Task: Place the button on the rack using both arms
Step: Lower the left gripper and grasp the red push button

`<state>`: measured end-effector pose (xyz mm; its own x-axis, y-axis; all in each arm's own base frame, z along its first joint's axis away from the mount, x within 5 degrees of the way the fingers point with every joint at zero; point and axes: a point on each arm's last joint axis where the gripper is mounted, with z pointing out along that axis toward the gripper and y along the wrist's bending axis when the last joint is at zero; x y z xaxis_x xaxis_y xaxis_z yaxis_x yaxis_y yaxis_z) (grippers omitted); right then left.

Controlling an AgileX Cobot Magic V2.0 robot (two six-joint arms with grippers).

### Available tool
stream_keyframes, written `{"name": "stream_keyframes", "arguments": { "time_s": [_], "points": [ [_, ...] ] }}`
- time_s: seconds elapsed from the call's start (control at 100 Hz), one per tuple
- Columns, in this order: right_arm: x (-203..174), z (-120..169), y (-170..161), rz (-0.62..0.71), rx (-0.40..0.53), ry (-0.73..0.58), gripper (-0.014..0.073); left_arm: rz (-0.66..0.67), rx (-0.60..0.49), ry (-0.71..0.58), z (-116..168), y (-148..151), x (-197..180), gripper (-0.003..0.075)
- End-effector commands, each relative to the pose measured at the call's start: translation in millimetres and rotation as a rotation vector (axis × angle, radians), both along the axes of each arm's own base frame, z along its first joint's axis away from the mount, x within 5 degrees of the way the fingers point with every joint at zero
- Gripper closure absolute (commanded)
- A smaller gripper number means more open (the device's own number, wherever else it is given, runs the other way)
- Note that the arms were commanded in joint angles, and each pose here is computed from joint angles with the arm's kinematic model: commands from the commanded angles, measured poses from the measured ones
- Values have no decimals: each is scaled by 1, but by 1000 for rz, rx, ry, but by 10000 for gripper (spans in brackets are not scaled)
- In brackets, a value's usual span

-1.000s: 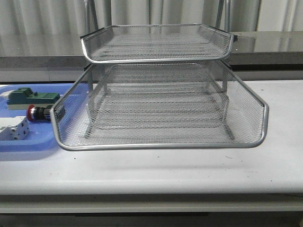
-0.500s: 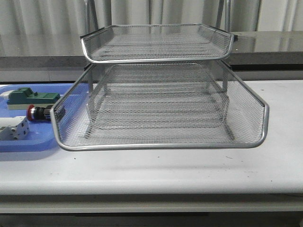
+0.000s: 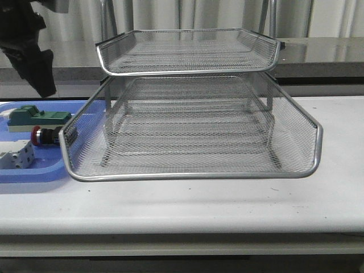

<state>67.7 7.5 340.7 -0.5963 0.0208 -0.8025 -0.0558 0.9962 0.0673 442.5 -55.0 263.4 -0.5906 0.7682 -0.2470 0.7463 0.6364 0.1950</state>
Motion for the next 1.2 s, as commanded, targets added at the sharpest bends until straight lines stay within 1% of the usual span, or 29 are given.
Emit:
{"name": "stream_keyframes", "arguments": {
  "time_s": [0.0,0.2,0.44,0.55,0.72,1.19],
  "points": [
    [2,15,-1,-10,0,-90,665,-50,1,-82,25,-5,1,81],
    [2,15,-1,-10,0,-90,665,-120,29,-43,-1,-9,11,81],
    [2,15,-1,-10,0,-90,665,-185,52,-60,-19,-10,21,81],
    [2,15,-1,-10,0,-90,665,-194,71,-63,-26,-9,25,81],
    [2,15,-1,-10,0,-90,665,-203,78,-97,-26,-9,28,81],
    [2,15,-1,-10,0,-90,665,-214,82,-127,-28,-9,31,81]
  ]
}}
